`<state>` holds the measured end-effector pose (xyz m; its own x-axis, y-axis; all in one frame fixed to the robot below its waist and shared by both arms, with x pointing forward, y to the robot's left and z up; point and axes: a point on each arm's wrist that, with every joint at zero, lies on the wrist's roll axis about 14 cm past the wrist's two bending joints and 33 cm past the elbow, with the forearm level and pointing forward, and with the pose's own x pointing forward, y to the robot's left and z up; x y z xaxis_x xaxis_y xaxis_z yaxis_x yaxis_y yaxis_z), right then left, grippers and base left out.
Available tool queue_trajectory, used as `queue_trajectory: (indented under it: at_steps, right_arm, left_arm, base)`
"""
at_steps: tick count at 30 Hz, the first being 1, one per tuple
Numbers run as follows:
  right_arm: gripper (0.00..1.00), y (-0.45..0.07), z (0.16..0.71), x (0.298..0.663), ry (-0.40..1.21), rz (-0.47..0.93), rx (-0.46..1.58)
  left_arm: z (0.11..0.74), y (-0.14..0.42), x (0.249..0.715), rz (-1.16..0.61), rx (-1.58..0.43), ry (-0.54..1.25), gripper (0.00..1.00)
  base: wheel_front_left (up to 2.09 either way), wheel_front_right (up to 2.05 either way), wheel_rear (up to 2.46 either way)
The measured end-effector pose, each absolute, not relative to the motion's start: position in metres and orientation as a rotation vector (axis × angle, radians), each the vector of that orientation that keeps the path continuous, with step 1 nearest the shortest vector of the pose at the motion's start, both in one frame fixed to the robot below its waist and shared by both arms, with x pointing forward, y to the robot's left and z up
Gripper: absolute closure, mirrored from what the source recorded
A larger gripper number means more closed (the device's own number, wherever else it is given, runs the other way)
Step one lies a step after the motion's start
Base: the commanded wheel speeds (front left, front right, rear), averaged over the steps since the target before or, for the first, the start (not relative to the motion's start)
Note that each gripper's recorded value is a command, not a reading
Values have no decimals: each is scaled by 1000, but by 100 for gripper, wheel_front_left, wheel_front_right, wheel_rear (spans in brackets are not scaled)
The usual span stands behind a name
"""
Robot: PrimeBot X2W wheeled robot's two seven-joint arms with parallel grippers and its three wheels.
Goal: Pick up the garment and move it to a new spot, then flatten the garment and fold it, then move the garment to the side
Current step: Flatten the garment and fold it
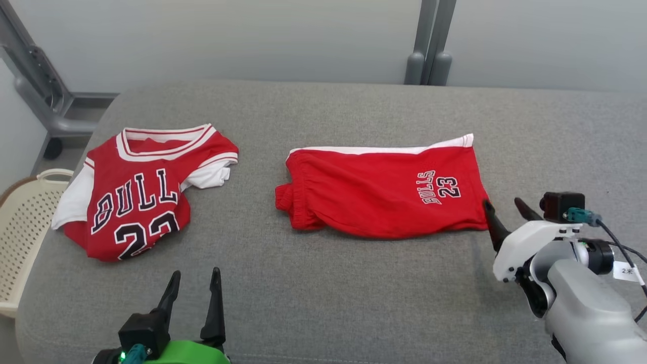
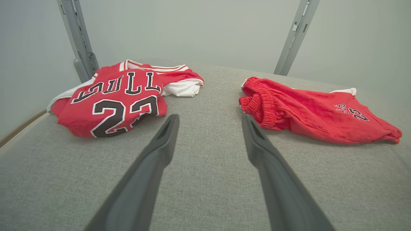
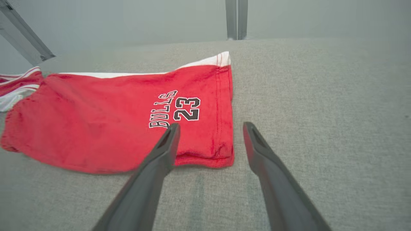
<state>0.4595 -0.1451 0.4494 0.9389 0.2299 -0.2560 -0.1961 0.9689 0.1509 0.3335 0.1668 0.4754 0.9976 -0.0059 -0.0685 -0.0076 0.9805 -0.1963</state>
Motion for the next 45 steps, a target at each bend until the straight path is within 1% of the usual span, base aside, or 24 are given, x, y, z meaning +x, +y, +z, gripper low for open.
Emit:
queue_trajectory:
  at_steps: [3, 7, 12, 15, 21, 27, 34, 45]
  right_arm:
    - [0, -148, 482, 457, 149, 223, 132]
    - [0, -148, 495, 431, 56, 206, 147]
    - [0, -137, 504, 400, -18, 198, 151]
    - [0, -134, 511, 387, -53, 204, 132]
    - [0, -126, 517, 367, -60, 226, 98]
    - [0, -126, 517, 354, -47, 227, 91]
    - [0, -133, 516, 350, -33, 204, 121]
    - [0, -134, 514, 351, -21, 200, 113]
  left_arm:
    - [479, 177, 329, 37, -197, 56, 0]
    - [484, 190, 326, 70, -192, 40, 0]
    - [492, 195, 325, 65, -169, 24, 0]
    - [495, 199, 325, 51, -154, 22, 0]
    - [495, 197, 324, 17, -133, 27, 0]
    - [491, 199, 323, 8, -115, 41, 0]
    - [486, 200, 324, -3, -95, 62, 0]
    - [482, 198, 324, -7, -111, 82, 0]
  base:
    - [0, 0, 0]
    - [0, 0, 0]
    - [0, 0, 0]
    - [0, 0, 0]
    - [0, 0, 0]
    - [0, 0, 0]
    - [0, 0, 0]
    - [0, 0, 0]
